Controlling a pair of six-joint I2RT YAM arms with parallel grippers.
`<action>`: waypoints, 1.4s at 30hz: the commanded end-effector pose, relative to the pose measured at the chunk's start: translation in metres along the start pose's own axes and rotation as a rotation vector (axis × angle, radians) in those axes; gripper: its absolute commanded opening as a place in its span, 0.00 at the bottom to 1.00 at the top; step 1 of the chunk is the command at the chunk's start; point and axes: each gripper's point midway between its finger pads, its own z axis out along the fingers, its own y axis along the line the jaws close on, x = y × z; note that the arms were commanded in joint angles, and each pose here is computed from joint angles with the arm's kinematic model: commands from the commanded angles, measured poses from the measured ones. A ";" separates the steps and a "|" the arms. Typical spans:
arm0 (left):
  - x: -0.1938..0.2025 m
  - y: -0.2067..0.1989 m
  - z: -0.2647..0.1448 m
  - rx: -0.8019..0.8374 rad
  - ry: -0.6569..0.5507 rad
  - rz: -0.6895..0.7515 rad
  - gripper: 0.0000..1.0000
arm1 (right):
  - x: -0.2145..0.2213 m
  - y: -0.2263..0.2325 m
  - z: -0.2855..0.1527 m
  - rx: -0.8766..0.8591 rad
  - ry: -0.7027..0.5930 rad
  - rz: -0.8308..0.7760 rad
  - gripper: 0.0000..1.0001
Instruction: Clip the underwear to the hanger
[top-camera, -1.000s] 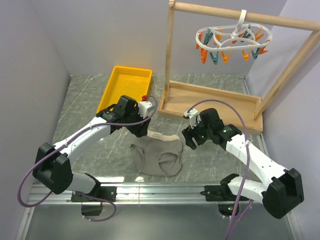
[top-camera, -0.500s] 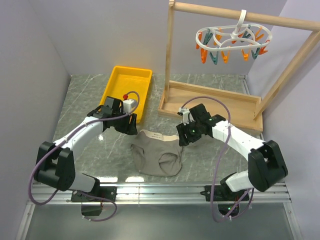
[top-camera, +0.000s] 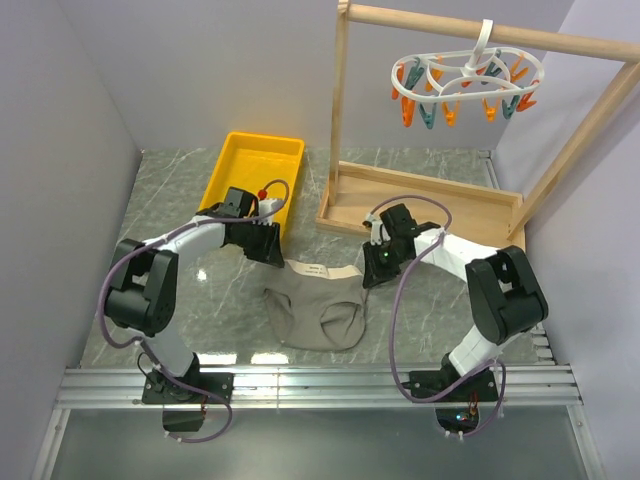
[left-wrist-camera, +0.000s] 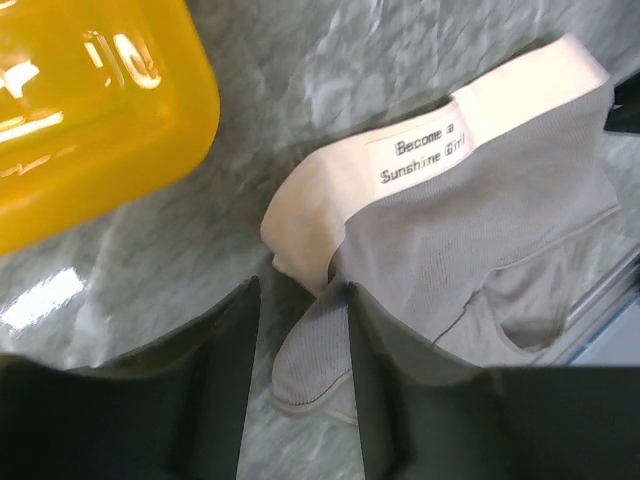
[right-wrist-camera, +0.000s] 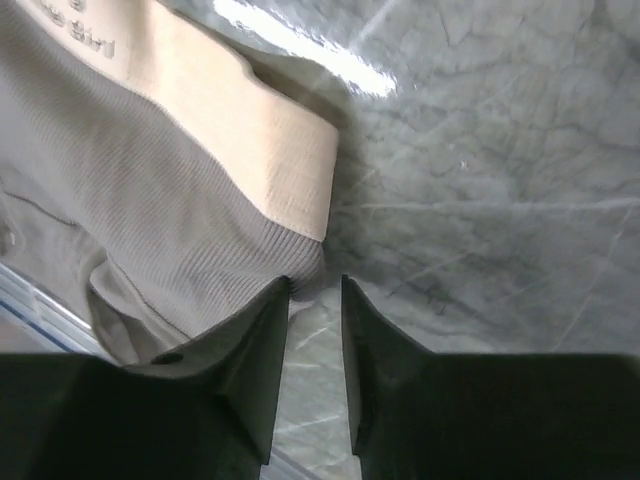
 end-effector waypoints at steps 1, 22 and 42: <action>-0.033 -0.023 0.001 0.117 -0.062 0.048 0.32 | -0.043 0.023 -0.021 -0.091 -0.142 -0.118 0.18; 0.090 -0.039 -0.059 0.238 0.006 0.998 0.00 | 0.058 0.053 -0.036 0.094 -0.327 -1.400 0.00; 0.091 -0.041 -0.069 0.175 -0.026 1.000 0.68 | 0.050 0.047 -0.060 0.111 -0.323 -1.230 0.64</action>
